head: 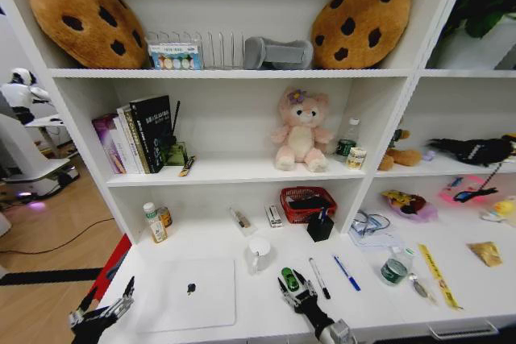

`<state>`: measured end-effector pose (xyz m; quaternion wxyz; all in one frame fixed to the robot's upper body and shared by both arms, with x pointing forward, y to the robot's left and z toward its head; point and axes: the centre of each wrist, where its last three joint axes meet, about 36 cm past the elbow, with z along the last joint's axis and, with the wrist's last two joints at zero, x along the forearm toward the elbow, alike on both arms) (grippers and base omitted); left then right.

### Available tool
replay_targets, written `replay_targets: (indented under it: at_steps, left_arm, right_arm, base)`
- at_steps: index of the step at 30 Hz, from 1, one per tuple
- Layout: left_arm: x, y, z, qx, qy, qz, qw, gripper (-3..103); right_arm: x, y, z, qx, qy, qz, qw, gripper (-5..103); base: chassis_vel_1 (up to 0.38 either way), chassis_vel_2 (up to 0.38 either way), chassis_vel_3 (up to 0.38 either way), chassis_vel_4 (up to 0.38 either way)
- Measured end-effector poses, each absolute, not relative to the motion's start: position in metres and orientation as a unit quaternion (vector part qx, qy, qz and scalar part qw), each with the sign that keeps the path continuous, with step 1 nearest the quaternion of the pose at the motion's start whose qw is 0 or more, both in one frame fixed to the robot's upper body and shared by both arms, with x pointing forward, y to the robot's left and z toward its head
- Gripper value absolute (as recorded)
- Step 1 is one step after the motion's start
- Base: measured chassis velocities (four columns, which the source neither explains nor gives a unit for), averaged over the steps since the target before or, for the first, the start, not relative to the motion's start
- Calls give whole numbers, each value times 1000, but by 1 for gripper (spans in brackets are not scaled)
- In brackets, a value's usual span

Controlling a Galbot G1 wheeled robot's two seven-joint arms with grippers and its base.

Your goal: Organize the objects on the table.

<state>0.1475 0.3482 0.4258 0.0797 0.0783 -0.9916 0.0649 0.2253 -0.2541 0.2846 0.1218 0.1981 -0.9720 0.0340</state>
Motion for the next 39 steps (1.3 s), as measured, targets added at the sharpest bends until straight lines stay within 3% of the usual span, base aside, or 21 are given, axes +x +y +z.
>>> replay_targets:
  at_steps: [2,5,18,28,31,39]
  left_arm:
    - [148,345,427,71,-992,63,79,100]
    - [149,343,427,68,-993,59,82,100]
    - [149,343,427,68,-992,58,84,100]
    - [149,343,427,68,-992,58,84,100]
    - [149,343,427,69,-992,58,85,100]
    - [149,343,427,69,-992,58,85,100]
  right_arm:
    - [225,-257,286,195,-973,36,122,39]
    - [224,-261,287,193,-973,39,122,37]
    - [212,-271,319,179,-978,42,100,37]
    - [213,-275,431,186,-982,33,-3,37]
    - [247,-264,490,210,-977,-15,-41,37]
    - [308,-270,534,250,-965,-23,-83,37]
  base:
    - [0,0,0,0]
    - [0,0,0,0]
    - [0,0,0,0]
    - [0,0,0,0]
    - [0,0,0,0]
    - [0,0,0,0]
